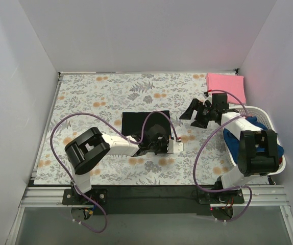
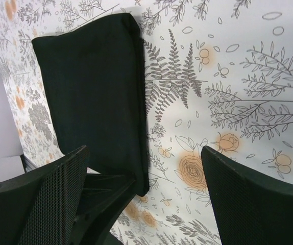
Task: Fold and stack the t-shirts
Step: Fold the tshirt
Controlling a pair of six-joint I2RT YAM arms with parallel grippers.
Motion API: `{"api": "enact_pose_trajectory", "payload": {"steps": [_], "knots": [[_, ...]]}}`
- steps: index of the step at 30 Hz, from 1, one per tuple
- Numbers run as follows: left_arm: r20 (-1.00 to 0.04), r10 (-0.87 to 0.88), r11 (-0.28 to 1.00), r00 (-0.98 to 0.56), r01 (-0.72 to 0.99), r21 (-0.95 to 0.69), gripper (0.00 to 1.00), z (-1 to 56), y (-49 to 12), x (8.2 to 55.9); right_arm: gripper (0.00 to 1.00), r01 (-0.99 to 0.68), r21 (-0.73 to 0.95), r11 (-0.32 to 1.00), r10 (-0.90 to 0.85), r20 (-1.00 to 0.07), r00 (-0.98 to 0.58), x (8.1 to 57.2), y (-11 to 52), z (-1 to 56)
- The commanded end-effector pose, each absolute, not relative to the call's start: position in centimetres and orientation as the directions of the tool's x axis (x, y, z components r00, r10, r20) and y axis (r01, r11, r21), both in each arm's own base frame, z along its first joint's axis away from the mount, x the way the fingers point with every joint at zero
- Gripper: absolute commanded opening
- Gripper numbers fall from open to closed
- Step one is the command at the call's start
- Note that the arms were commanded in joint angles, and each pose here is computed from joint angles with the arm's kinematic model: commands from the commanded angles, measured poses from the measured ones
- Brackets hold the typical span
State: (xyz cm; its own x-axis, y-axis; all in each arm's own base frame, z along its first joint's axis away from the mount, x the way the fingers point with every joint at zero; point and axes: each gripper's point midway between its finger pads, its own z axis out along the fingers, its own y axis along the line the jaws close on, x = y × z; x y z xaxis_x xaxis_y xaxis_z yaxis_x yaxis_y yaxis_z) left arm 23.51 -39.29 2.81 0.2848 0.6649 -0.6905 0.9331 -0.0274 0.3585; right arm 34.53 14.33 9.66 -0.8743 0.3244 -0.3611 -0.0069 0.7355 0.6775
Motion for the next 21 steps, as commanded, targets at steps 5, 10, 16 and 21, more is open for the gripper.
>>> {"api": "enact_pose_trajectory", "payload": {"steps": [5, 10, 16, 21], "knots": [[-0.725, 0.644, -0.001, 0.245, 0.948, 0.319, 0.0, 3.7, -39.8, 23.7, 0.94, 0.069, 0.745, 0.664, 0.402, -0.278, -0.872, 33.9, 15.3, 8.8], [-0.793, 0.586, 0.09, 0.165, 0.96, 0.266, 0.0, 7.0, -40.0, 25.6, 0.94, 0.097, 0.786, 0.61, 0.403, -0.203, -0.892, 33.2, 17.2, 7.2], [-0.843, 0.528, 0.149, 0.099, 0.967, 0.207, 0.0, 10.0, -40.6, 27.3, 0.93, 0.107, 0.816, 0.568, 0.385, -0.149, -0.911, 33.0, 20.1, 6.3], [-0.855, 0.51, 0.166, 0.099, 0.963, 0.211, 0.0, 11.3, -40.3, 28.0, 0.94, 0.149, 0.829, 0.539, 0.385, -0.085, -0.919, 32.4, 21.8, 5.4]]}}
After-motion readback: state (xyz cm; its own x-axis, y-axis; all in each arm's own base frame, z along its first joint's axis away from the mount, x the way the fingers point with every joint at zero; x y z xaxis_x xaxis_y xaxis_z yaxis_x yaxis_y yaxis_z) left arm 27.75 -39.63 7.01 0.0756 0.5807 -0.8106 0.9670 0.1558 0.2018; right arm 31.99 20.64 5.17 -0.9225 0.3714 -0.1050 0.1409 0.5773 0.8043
